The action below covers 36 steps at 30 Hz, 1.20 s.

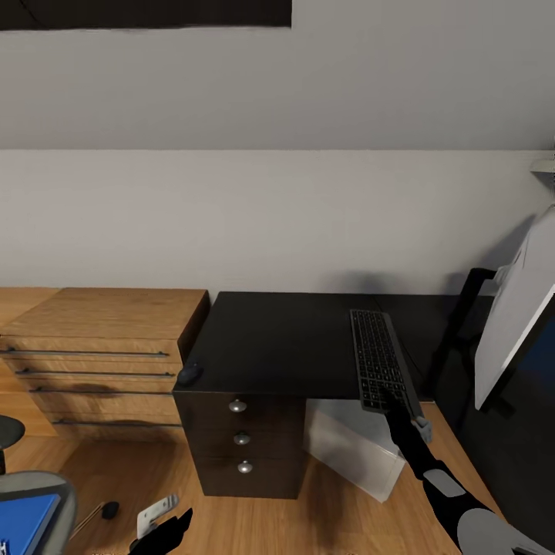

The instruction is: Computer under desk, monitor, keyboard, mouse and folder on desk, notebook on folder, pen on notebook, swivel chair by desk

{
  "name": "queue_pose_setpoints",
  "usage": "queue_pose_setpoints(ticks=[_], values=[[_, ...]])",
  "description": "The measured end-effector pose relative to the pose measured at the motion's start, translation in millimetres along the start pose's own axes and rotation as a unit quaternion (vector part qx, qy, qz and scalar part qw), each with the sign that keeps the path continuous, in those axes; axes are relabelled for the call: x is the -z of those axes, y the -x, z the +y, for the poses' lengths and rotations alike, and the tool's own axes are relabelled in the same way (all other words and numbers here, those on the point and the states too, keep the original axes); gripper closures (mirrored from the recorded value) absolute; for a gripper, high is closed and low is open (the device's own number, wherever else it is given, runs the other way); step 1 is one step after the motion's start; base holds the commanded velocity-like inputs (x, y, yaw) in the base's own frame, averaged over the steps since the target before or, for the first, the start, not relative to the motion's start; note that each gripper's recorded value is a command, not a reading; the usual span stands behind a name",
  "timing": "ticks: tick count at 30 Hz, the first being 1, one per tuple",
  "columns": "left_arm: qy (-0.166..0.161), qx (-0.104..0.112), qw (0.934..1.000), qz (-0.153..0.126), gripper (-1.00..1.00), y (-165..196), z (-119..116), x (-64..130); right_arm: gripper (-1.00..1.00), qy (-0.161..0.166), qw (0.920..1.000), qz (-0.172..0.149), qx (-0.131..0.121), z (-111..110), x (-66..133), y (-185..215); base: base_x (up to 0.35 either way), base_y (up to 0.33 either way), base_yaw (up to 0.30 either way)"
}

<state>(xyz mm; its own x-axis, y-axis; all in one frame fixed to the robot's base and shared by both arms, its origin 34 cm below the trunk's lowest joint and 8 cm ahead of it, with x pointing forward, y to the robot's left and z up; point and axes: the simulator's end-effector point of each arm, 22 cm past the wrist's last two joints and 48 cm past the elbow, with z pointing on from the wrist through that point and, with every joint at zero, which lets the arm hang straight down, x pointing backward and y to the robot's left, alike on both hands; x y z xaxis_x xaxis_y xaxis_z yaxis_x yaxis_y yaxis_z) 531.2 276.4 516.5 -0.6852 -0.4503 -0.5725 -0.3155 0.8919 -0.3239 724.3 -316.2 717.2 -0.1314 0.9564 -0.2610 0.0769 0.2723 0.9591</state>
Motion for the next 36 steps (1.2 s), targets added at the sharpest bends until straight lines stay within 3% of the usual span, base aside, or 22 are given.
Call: queue_pose_setpoints(ticks=[25, 32, 36], values=[[0.0, 0.0, 1.0, 0.001, -1.0, -1, -1, -0.3, -1.0, -0.004, 1.0, 0.005, 0.003, -2, 0.1, -4, -0.263, -0.003, 0.0], [0.008, 0.0, 0.9998, 0.018, -1.0, -18, 6, 1.5, -1.0, -0.061, 0.998, -0.006, 0.014, -24, -1.3, -19, -0.111, -0.036, 0.0], [0.009, -0.001, 0.9997, 0.022, -1.0, -22, 8, 2.1, -1.0, -0.092, 0.9949, -0.01, 0.042, -35, -0.5, -37, -0.021, -0.007, 0.0]])
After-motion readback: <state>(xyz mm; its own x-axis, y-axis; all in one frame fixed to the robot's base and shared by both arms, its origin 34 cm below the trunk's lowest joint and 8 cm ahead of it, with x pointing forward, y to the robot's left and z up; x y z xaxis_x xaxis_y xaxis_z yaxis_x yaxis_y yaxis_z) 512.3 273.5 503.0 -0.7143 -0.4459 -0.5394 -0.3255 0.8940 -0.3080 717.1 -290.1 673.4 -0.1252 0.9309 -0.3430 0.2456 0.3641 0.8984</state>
